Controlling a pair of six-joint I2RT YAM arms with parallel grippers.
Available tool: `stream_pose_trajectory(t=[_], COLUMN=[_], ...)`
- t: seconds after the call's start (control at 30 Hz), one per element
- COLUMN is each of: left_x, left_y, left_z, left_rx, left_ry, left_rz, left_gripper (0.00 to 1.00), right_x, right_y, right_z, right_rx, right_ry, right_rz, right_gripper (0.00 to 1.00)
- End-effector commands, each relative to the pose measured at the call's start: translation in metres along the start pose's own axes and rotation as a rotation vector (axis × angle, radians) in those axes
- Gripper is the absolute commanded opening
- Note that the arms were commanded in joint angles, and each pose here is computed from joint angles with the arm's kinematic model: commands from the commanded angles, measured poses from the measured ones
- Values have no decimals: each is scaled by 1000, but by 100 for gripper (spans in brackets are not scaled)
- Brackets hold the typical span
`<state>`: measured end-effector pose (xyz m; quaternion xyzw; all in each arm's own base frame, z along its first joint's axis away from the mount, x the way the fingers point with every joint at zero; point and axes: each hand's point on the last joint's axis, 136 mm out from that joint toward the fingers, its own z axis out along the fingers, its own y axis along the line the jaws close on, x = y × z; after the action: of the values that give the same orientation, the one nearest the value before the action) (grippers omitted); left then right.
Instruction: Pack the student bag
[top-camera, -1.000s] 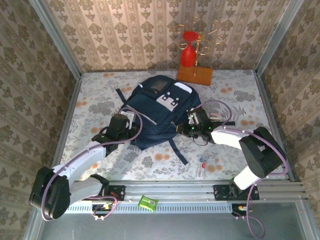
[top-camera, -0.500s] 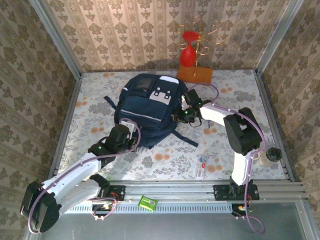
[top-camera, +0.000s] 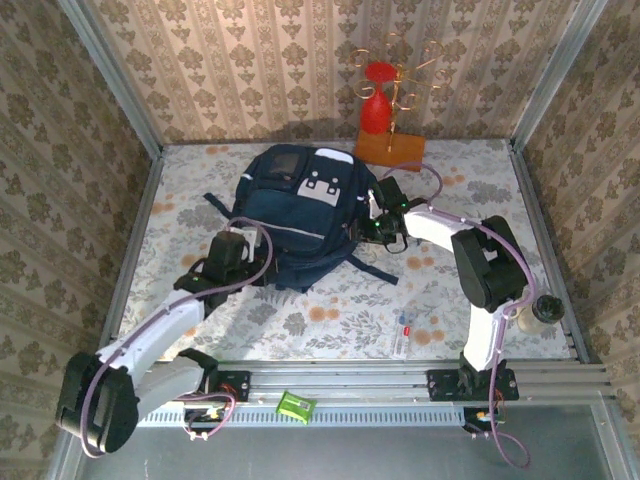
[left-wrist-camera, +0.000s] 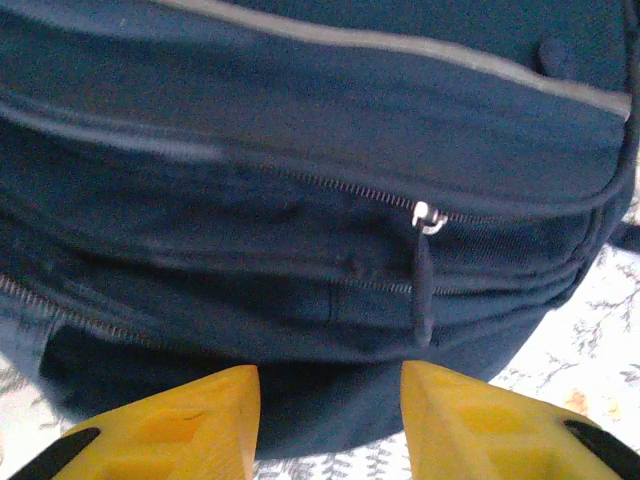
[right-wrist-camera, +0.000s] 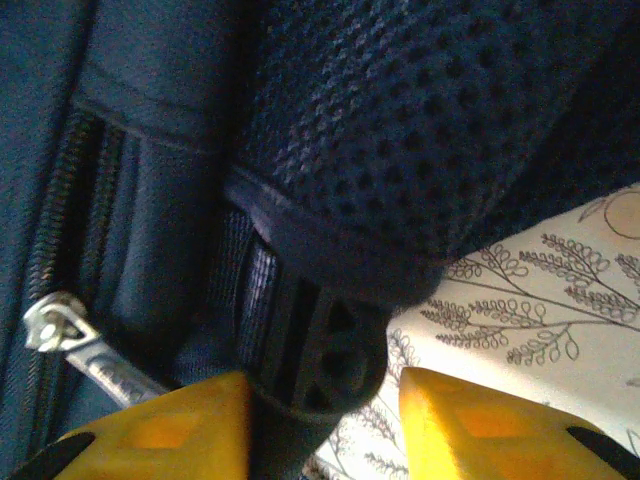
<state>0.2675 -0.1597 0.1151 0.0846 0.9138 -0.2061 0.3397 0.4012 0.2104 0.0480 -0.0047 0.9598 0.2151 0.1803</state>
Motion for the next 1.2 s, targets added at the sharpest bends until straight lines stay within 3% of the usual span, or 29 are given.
stream_pose_trajectory(t=[0.0,0.2,0.67,1.0,1.17], left_x=[-19,-27,-13,-11,-10], left_y=[-21,-15,-29,-31,-29], left_z=[2,10,26,38,38], left_rx=[115,90,116,104,100], left_ry=[2,12,92,115,111], left_rz=[-3,-29,-30,-32,-29], left_gripper=[45,50,41,27,5], right_x=[1,7,8,11,8], right_y=[-4,-8,-9,-12,-16], right_z=[-10,-6,-2,-3,-19], right_rx=[25,31,22,28,44], right_ry=[-10,-2,-5,-7,-45], right_rz=[-8,-4,3,3,11], right_gripper=[44,44,45,45,49])
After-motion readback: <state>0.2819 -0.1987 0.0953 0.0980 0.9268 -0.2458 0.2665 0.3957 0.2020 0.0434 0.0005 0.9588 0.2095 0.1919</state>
